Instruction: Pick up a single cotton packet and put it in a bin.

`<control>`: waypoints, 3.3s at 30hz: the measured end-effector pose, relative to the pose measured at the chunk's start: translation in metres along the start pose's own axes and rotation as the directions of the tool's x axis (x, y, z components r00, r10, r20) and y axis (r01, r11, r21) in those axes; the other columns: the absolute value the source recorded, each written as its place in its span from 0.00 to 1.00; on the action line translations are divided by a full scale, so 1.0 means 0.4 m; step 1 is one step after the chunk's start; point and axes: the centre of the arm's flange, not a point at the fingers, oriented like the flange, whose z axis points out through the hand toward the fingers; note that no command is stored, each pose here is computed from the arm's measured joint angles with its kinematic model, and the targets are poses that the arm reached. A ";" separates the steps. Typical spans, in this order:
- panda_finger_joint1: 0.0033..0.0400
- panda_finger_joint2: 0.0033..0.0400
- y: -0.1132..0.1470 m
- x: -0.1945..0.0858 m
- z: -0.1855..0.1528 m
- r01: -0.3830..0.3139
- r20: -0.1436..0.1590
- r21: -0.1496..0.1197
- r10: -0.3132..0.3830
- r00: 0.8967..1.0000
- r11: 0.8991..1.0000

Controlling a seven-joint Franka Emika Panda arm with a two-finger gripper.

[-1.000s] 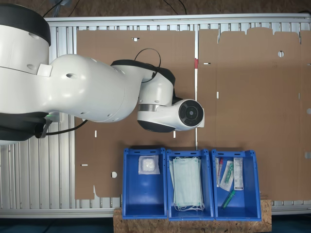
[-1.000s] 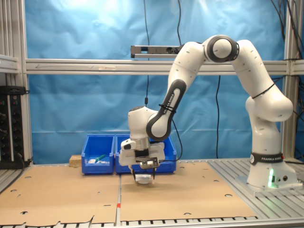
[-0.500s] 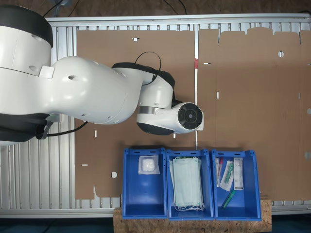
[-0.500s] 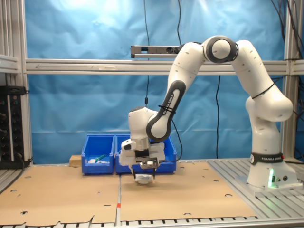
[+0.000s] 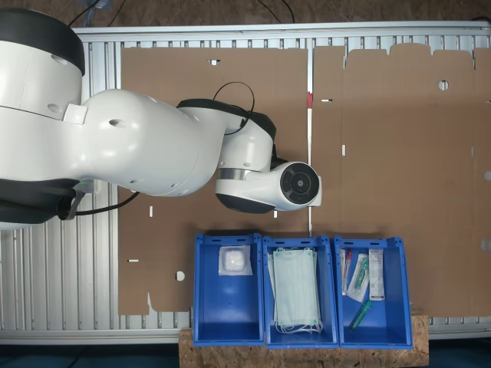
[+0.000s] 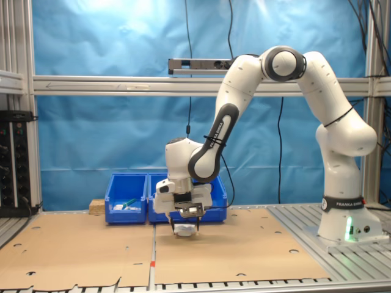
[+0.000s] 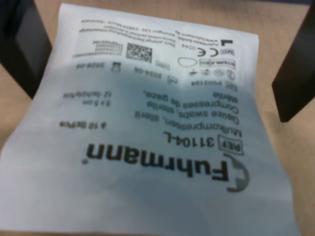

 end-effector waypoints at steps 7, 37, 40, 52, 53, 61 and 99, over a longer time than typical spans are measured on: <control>1.00 1.00 0.001 0.001 -0.001 0.000 -0.003 -0.003 0.000 1.000 1.000; 1.00 1.00 0.001 0.001 -0.001 0.000 -0.004 -0.004 0.000 1.000 1.000; 1.00 1.00 0.001 0.001 -0.001 0.000 -0.004 -0.004 0.000 1.000 1.000; 1.00 1.00 0.001 0.001 -0.001 0.000 -0.004 -0.004 0.000 1.000 1.000; 1.00 1.00 0.001 0.001 -0.001 0.000 -0.004 -0.004 0.000 1.000 1.000; 1.00 1.00 0.001 0.001 -0.001 0.000 -0.004 -0.004 0.000 1.000 1.000; 0.04 0.04 0.001 0.001 -0.001 0.000 -0.004 -0.004 0.000 1.000 1.000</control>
